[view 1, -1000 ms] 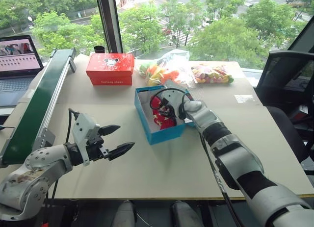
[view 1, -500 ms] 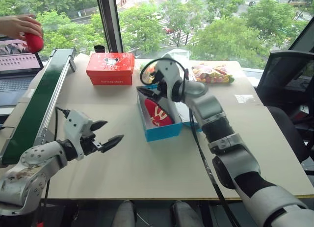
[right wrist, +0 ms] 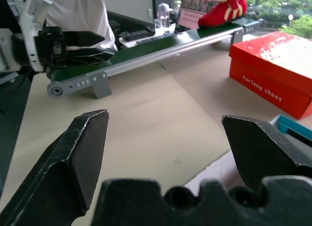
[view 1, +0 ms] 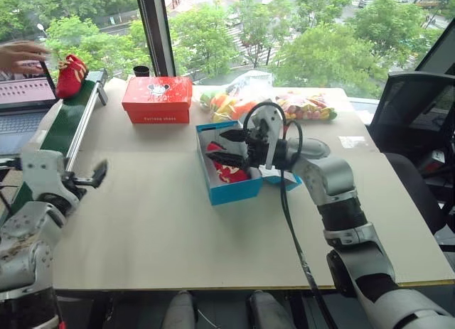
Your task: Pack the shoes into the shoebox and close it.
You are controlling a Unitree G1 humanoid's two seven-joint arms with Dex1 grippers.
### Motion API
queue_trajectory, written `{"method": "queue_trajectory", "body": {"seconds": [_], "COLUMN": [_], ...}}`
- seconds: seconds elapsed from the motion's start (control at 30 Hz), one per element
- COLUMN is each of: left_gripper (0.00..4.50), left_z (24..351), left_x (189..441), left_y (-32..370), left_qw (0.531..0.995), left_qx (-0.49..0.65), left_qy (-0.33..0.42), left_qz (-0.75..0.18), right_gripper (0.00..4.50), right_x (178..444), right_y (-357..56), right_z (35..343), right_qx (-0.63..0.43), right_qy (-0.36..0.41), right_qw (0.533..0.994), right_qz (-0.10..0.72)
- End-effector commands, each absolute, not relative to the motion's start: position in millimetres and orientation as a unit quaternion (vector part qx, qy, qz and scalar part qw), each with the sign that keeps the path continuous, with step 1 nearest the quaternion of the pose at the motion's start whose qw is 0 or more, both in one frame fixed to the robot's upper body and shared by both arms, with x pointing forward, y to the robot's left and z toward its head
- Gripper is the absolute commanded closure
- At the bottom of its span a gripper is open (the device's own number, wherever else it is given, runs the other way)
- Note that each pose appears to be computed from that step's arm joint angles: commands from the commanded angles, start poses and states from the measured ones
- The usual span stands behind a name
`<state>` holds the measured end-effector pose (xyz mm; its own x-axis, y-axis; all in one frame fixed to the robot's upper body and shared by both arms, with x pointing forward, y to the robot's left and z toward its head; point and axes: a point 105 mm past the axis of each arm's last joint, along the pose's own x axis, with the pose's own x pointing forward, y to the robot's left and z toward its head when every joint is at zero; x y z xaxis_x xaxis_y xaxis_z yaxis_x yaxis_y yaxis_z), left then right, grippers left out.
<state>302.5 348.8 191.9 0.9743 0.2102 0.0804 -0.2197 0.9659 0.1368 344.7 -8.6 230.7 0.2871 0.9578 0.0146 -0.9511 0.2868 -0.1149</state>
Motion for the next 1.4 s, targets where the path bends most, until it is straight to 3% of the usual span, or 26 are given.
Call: {"method": "queue_trajectory", "body": {"seconds": [0.03,0.4,0.83,1.1,1.4], "left_gripper": [0.0,0.0,0.0,0.0,0.0], "left_z": [201.2,182.2,182.2,185.8,187.2], "left_x": [295.8,283.0,285.6,267.8,289.2], "left_y": [370.2,404.2,399.8,444.6,450.2], "left_qw": [0.981,0.972,0.974,0.966,0.988], "left_qx": [0.082,0.081,0.085,0.105,0.109], "left_qy": [-0.057,-0.027,-0.035,-0.021,0.024], "left_qz": [0.167,0.22,0.208,0.236,0.105], "right_gripper": [0.06,0.06,0.06,0.06,0.06], "right_x": [334.7,322.9,325.5,325.7,324.9], "right_y": [0.6,15.1,19.5,25.1,23.0], "right_z": [235.8,226.5,227.4,230.5,226.0], "right_qx": [-0.031,-0.041,-0.044,-0.025,-0.044], "right_qy": [-0.053,-0.048,-0.053,-0.053,-0.047], "right_qw": [0.793,0.78,0.785,0.788,0.785], "right_qz": [0.606,0.622,0.616,0.613,0.616]}}
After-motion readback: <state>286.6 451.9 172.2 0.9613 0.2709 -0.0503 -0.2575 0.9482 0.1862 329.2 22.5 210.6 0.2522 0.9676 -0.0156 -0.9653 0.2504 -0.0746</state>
